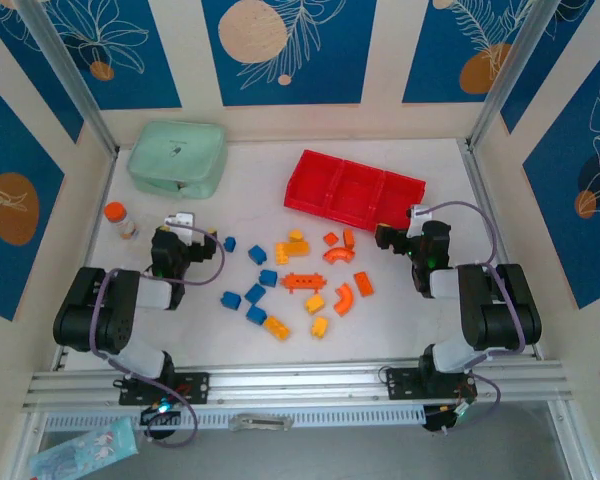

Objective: Sort the legos into containers by color
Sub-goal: Pick up the lego from the bottom-center of the table.

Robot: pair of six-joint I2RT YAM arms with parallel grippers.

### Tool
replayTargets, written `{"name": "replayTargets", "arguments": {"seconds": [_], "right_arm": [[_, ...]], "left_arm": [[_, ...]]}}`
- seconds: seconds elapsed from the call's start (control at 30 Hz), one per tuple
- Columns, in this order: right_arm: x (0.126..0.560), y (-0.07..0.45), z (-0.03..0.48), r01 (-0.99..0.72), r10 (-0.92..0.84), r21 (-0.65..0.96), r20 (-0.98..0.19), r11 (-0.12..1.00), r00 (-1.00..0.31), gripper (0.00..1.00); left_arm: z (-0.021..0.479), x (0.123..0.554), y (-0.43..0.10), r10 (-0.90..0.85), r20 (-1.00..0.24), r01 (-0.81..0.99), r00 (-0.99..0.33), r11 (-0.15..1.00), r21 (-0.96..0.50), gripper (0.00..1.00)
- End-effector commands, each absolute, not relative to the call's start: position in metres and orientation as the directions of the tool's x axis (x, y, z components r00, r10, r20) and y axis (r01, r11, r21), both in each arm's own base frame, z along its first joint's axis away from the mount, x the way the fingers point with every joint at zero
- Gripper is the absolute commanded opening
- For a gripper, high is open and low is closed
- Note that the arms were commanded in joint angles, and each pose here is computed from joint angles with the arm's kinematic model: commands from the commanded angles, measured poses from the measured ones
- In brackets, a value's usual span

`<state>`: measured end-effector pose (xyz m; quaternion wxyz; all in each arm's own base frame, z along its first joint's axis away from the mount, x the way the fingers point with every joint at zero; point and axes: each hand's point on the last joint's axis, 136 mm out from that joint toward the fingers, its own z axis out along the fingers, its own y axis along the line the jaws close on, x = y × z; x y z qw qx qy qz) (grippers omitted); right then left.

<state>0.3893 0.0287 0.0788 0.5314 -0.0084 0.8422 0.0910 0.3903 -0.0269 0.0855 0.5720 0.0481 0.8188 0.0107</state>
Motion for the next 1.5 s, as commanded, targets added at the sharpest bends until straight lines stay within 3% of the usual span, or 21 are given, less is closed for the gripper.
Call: {"name": "replayTargets", "arguments": {"seconds": [0.0,1.47], "right_arm": [[0.3965,0.0315,0.0938,-0.141,0.067,0.132,-0.918,0.981,-0.390,0.99],[0.3964,0.0316,0.0944,-0.145,0.070,0.136,-0.918,0.980,-0.389,0.99]], "left_arm": [[0.0915,0.3966,-0.0264,0.105,-0.940,0.081,-0.323,0.993,0.083,0.99],[0.0918,0.3968,-0.0248,0.102,-0.941,0.073,-0.323,0.994,0.083,0.99]]}}
